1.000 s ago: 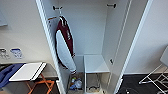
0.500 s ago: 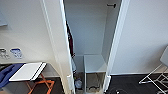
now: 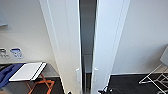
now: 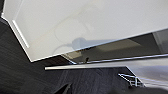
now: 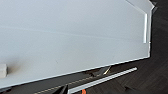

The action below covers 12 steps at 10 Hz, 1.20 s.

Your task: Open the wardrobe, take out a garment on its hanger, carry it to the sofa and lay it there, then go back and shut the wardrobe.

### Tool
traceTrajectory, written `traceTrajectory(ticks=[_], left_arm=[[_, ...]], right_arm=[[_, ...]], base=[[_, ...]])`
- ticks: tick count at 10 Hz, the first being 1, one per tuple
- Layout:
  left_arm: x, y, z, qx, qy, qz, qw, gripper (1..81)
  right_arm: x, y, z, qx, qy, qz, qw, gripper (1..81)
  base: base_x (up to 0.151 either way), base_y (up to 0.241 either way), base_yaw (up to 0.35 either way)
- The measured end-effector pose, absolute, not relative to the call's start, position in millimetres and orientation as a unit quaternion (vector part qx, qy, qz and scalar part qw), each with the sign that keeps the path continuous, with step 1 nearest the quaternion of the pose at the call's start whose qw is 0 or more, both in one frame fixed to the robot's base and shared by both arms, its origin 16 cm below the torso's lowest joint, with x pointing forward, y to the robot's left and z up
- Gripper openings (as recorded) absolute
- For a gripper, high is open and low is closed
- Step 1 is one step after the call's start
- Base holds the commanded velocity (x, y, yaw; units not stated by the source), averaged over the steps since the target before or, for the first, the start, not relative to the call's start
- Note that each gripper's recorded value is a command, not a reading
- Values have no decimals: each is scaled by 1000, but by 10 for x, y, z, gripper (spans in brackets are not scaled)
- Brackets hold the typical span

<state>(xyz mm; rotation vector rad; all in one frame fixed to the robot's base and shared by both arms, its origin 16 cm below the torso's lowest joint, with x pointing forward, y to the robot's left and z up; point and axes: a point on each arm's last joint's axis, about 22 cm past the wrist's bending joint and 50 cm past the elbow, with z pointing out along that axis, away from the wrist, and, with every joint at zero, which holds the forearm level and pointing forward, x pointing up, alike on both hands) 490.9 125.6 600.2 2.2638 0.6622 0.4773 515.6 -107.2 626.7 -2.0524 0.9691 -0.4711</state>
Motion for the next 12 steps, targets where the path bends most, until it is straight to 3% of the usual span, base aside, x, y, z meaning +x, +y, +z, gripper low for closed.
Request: traceTrajectory(ticks=[4,7,10,12], left_arm=[[4569,771,5827,907,177,173,340,811],[3725,970,5318,935,118,146,300,811],[2892,1455,4908,954,91,114,261,811],[2307,1654,4716,963,73,87,244,811]], right_arm=[[4938,-755,6193,-847,295,-194,397,811],[4132,-1024,5556,-890,240,-178,343,811],[3366,-1708,4926,-928,214,-166,257,811],[2758,-1924,4653,-947,180,-147,224,811]], base=[[0,0,0],[0,0,0],[0,0,0],[0,0,0]])
